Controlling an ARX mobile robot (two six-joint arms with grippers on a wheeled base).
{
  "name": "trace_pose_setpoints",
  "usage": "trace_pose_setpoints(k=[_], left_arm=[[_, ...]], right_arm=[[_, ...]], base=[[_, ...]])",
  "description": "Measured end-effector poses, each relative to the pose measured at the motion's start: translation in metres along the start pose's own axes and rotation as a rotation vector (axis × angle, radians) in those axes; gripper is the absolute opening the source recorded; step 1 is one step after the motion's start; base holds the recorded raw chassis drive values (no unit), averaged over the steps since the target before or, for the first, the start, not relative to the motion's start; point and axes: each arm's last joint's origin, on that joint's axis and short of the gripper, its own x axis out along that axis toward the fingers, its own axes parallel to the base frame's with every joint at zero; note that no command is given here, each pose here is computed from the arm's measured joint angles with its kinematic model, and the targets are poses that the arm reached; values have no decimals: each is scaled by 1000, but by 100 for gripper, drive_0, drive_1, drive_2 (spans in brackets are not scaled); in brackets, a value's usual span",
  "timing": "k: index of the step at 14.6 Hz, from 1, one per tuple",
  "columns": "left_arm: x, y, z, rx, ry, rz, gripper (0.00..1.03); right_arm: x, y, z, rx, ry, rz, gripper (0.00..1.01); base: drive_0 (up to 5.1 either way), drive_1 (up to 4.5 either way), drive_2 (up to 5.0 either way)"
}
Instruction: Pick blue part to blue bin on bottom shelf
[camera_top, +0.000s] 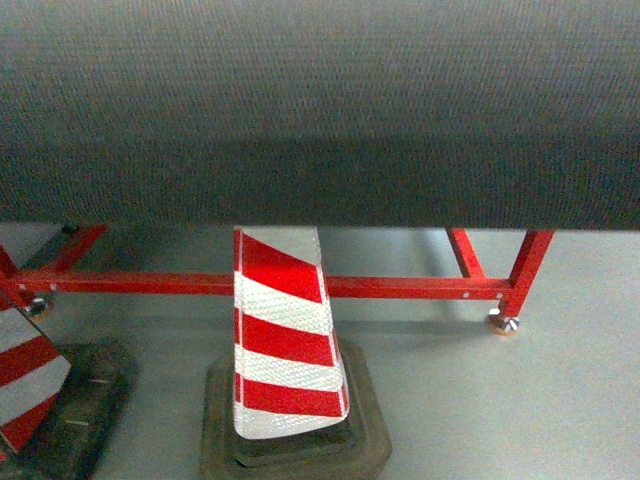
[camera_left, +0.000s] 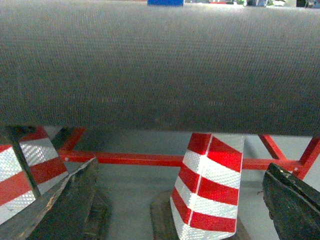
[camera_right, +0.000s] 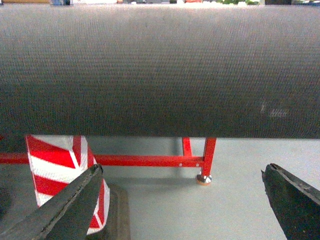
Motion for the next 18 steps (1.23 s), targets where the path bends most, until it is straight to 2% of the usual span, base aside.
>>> trace_pose_setpoints(k=[18], left_arm=[[0, 0, 0, 0, -1, 0, 98]], right_arm=[[0, 0, 0, -1, 0, 1, 98]], base=[[0, 0, 0]])
